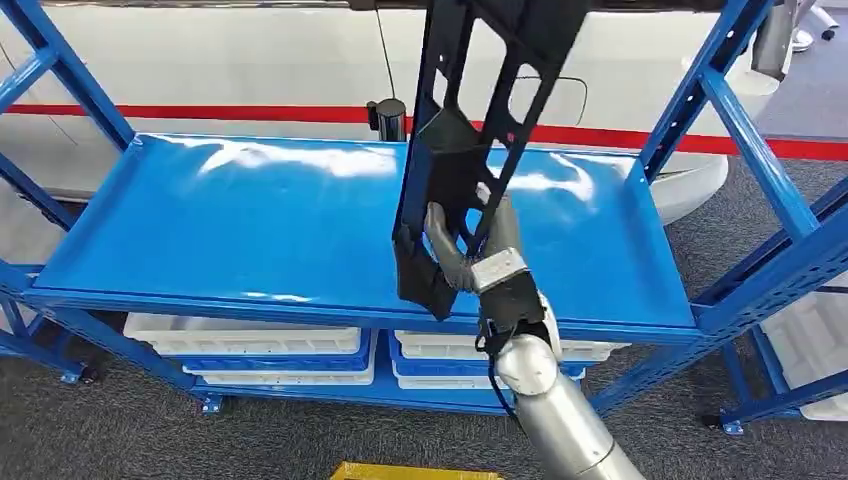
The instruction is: Take the parts from the cabinet and place them on the table.
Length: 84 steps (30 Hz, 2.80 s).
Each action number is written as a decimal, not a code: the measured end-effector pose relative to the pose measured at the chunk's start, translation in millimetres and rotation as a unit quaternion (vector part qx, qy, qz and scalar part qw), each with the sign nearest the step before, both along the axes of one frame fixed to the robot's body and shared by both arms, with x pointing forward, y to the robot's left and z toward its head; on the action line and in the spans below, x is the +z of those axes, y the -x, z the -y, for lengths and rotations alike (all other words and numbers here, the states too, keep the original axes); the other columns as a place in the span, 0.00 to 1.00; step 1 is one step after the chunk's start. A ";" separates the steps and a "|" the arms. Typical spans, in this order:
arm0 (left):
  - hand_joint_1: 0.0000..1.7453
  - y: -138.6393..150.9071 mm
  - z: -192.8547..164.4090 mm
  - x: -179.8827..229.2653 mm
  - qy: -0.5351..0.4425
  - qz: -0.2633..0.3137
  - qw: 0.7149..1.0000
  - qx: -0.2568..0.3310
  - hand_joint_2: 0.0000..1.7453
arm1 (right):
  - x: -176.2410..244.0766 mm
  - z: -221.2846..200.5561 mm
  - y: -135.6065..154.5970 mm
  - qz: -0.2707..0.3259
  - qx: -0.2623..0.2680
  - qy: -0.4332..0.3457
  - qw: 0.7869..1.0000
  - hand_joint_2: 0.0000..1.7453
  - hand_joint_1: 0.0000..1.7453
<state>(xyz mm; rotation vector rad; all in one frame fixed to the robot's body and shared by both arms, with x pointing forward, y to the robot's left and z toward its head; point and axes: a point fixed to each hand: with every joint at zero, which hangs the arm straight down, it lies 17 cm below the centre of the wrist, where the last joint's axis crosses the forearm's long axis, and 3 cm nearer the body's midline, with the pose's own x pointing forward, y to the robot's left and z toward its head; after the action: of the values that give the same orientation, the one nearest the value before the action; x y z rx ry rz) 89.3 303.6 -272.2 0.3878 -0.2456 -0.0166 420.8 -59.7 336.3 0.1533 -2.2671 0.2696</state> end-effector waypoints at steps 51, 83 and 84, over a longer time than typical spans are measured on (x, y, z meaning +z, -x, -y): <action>0.00 -13.3 4.7 2.3 0.035 0.057 0.998 0.023 1.00 | 19.2 27.6 69.1 0.069 0.006 -0.015 0.997 1.00 1.00; 0.00 -12.6 2.9 2.1 0.035 0.056 0.998 0.027 1.00 | 19.1 28.3 66.8 0.071 0.016 0.000 0.997 1.00 1.00; 0.00 -12.8 2.6 2.1 0.034 0.056 0.998 0.027 1.00 | 18.5 28.6 66.7 0.071 0.015 0.001 0.997 1.00 1.00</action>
<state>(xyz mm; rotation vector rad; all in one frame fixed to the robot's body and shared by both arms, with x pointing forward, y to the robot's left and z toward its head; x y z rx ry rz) 102.1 301.0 -270.0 0.3275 -0.3451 0.0656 354.1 -88.3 354.8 0.1724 -2.4069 0.3082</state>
